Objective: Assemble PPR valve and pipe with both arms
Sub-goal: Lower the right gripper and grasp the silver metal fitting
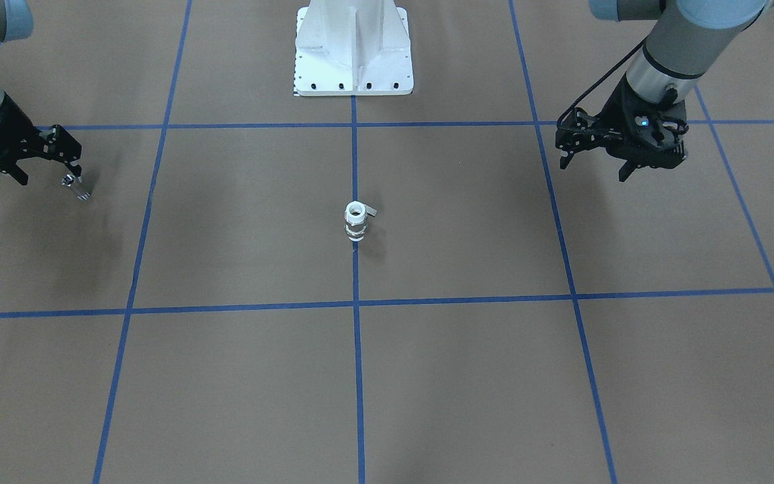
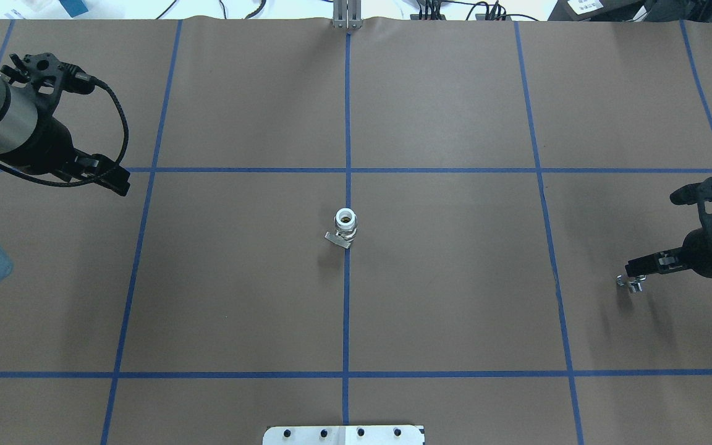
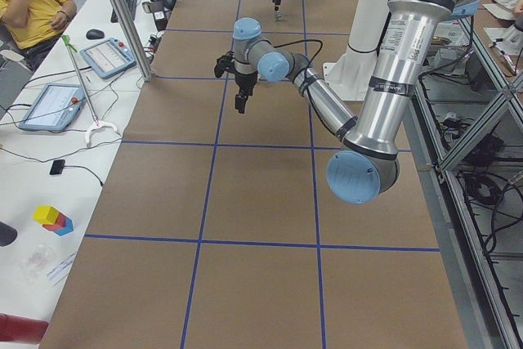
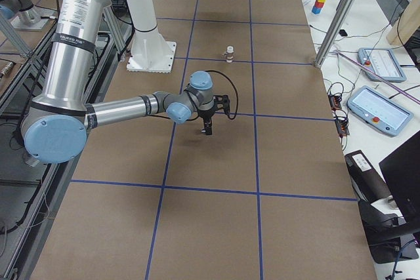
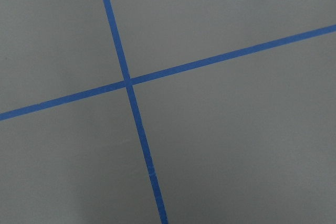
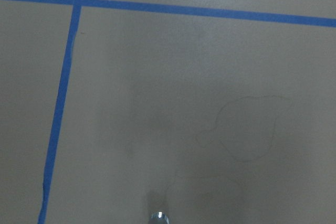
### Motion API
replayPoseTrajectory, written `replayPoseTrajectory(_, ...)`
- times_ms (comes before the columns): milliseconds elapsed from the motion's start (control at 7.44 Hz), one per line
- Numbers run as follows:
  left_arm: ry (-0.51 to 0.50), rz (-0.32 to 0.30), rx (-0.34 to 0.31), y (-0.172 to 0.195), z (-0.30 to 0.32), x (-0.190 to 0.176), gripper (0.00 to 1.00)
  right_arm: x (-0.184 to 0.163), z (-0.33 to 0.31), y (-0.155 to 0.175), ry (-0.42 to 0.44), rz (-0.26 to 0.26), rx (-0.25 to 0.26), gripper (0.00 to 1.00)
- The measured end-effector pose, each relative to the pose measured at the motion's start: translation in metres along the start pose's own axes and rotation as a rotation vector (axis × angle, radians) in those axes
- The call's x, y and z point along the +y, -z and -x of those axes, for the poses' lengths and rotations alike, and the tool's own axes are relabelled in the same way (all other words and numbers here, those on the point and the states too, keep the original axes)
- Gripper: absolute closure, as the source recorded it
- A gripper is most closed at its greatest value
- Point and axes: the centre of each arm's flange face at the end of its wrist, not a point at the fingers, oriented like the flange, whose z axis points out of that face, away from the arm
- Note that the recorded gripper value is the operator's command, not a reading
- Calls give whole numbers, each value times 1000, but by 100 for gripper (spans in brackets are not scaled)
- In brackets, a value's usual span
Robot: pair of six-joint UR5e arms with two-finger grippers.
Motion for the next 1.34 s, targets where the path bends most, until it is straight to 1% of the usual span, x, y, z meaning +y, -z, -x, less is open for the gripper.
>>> replayPoseTrajectory(269, 1, 2, -1, -1, 0, 0, 0, -4, 11, -9, 18, -1, -4, 4)
replayPoseTrajectory(403, 2, 4, -2, -2, 0, 0, 0, -7, 13, -12, 21, -4, -2, 12)
replayPoseTrajectory(538, 4, 6, -3, -3, 1, 0, 0, -8, 14, -14, 22, -4, 0, 26)
replayPoseTrajectory(672, 5, 8, -3, -4, 0, 0, 0, -7, 13, -15, 23, -1, 2, 35)
replayPoseTrajectory(941, 8, 11, -4, -6, -1, 0, 0, -4, 13, -17, 26, 5, 4, 33)
replayPoseTrajectory(1076, 7, 12, -4, -7, -1, 0, 0, -3, 14, -17, 28, 8, 3, 33)
replayPoseTrajectory(1345, 7, 14, -4, -8, -2, 0, 0, -2, 13, -18, 28, 12, 4, 48)
